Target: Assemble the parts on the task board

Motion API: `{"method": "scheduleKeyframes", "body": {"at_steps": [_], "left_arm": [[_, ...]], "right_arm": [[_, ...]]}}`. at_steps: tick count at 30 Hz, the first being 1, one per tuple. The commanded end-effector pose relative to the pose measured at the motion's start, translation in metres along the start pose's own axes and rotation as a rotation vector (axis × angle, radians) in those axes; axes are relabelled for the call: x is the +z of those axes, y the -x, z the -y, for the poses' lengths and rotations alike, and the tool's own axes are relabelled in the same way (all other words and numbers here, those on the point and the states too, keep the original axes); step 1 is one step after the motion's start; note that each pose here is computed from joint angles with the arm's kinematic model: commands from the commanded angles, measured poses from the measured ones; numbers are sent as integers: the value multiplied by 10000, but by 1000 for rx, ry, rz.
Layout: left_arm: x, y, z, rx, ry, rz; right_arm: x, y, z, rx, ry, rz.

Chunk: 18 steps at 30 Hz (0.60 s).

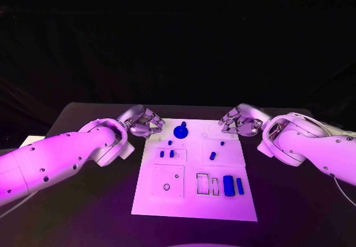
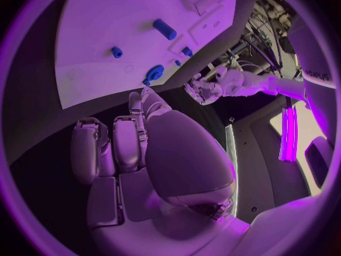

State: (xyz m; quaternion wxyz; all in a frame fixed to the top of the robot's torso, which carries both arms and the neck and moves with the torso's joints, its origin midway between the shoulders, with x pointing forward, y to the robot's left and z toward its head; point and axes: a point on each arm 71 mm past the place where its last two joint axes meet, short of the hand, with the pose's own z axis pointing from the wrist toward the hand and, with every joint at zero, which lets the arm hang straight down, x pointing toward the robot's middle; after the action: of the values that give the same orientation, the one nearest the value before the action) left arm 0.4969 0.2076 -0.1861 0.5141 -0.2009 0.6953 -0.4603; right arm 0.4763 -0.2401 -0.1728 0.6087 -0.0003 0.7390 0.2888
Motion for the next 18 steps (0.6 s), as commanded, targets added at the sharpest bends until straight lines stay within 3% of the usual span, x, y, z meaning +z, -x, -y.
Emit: {"method": "scheduleKeyframes", "body": {"at_steps": [1, 8, 18], "left_arm": [[-99, 77, -33, -578, -12, 147], [-254, 14, -71, -753, 2, 128], [-337, 9, -91, -798, 9, 106]], "right_arm": [[-18, -84, -20, -356, -11, -51], [-24, -188, -50, -498, -15, -63], [5, -331, -85, -539, -2, -93]]}}
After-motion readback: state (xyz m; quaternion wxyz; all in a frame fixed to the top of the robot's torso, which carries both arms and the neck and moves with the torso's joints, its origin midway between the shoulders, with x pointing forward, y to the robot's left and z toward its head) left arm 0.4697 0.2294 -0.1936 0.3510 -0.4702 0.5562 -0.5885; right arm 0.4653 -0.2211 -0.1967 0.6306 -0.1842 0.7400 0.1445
